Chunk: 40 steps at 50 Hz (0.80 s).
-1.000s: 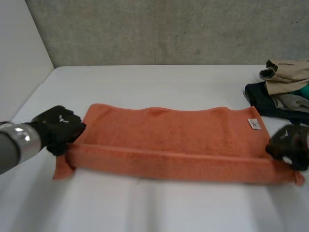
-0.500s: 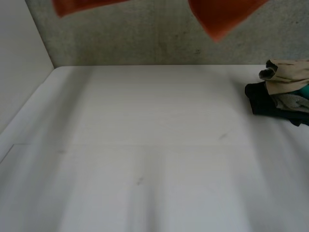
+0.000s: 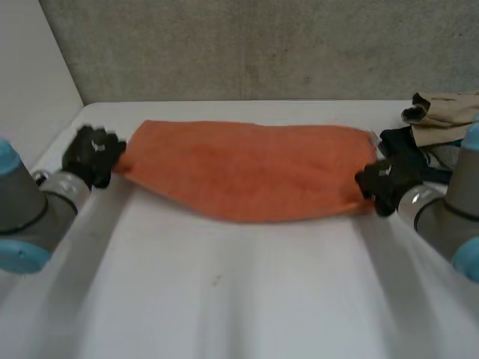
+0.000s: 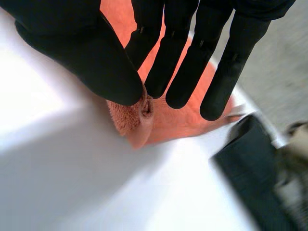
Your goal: Fold the laundry.
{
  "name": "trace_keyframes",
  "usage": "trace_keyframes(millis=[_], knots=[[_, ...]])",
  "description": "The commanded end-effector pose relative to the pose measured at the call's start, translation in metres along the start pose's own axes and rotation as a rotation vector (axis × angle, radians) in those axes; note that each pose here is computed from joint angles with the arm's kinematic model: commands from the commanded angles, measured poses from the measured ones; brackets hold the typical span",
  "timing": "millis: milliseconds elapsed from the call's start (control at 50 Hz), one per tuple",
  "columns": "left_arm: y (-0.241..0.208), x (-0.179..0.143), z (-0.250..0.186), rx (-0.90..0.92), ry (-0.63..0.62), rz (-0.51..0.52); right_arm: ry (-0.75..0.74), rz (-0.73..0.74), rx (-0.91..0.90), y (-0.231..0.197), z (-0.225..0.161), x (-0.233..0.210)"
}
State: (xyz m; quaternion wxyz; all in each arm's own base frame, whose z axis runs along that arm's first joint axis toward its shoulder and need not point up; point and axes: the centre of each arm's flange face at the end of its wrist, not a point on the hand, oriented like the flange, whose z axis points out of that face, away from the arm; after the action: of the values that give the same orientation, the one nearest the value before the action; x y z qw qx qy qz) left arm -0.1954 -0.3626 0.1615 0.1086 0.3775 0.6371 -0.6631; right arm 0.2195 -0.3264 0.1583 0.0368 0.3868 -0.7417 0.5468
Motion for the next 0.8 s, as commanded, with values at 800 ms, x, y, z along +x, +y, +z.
trace_keyframes(millis=[800], knots=[[0.053,0.005,-0.003,-0.139,0.199,0.014,0.026,0.102,-0.078,0.027,-0.009,0.022]])
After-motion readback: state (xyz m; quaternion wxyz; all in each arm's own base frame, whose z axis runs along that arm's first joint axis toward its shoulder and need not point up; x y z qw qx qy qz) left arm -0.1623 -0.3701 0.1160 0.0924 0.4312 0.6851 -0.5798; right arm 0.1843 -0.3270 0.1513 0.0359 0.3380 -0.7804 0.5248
